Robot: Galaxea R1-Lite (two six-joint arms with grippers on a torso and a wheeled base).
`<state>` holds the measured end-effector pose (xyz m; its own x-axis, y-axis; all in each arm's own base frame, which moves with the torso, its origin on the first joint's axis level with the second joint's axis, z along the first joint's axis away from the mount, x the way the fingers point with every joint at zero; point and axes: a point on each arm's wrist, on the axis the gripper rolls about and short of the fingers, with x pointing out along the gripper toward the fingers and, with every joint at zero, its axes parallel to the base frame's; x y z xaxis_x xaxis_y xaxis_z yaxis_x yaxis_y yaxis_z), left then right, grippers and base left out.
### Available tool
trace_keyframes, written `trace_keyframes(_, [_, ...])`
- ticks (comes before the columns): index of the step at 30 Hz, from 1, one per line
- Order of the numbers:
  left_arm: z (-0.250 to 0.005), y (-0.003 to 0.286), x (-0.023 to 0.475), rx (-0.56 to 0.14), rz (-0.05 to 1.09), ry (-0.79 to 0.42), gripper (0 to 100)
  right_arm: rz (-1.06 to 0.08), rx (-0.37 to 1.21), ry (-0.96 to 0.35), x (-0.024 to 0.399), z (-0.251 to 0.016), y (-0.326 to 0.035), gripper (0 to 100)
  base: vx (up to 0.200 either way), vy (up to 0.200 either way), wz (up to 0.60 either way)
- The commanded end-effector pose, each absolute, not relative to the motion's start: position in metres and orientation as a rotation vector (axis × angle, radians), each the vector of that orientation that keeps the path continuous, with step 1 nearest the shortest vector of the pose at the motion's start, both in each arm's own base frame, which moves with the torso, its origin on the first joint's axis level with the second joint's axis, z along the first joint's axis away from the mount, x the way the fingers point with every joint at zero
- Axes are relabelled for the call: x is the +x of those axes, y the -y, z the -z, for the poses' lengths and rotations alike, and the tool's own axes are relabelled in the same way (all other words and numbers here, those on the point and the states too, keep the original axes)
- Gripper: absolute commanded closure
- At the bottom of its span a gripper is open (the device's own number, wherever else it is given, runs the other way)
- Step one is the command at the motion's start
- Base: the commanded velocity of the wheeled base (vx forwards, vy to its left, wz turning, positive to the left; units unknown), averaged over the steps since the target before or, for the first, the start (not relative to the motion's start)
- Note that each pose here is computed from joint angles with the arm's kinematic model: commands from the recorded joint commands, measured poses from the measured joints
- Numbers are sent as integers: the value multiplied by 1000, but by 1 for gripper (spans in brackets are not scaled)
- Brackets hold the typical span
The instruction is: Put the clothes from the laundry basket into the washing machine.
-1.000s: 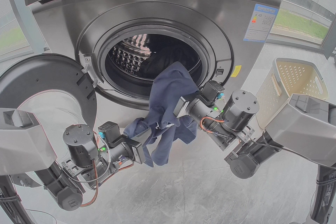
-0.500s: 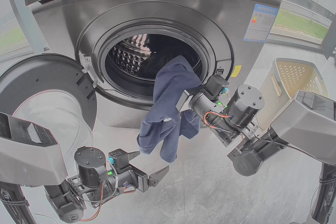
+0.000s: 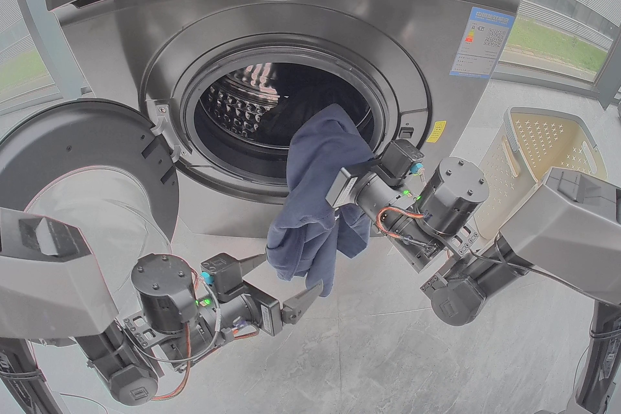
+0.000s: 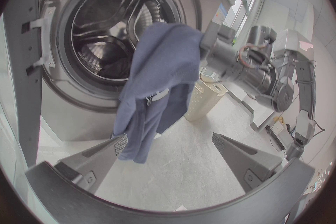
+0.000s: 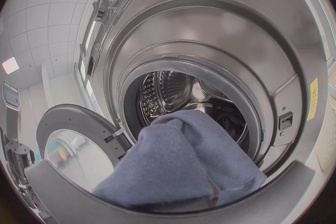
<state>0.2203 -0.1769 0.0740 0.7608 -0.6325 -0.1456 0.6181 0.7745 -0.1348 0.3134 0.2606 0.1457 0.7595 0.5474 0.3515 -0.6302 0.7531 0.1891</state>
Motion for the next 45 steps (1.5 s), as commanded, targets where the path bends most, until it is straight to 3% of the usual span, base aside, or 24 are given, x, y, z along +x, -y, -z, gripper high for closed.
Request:
trace_keyframes(1, [-92,170,223,-98,661,-118,0,-646,306,284,315,-145,-259,100,0,0,0])
trace_keyframes(10, [-102,169,231,-115,652,-67,0,-650,305,277,313,-144,-261,100,0,0,0])
trace_keyframes(18, [-74,192,259,-92,678,-106,0,-659,308,279,310,-145,-263,100,0,0,0])
trace_keyframes(29, [-77,215,286,-116,689,-17,0,-673,309,275,306,-145,-267,100,0,0,0])
trace_keyframes(45, [-53,244,309,-134,702,-7,0,-649,317,262,303,-141,-274,100,0,0,0])
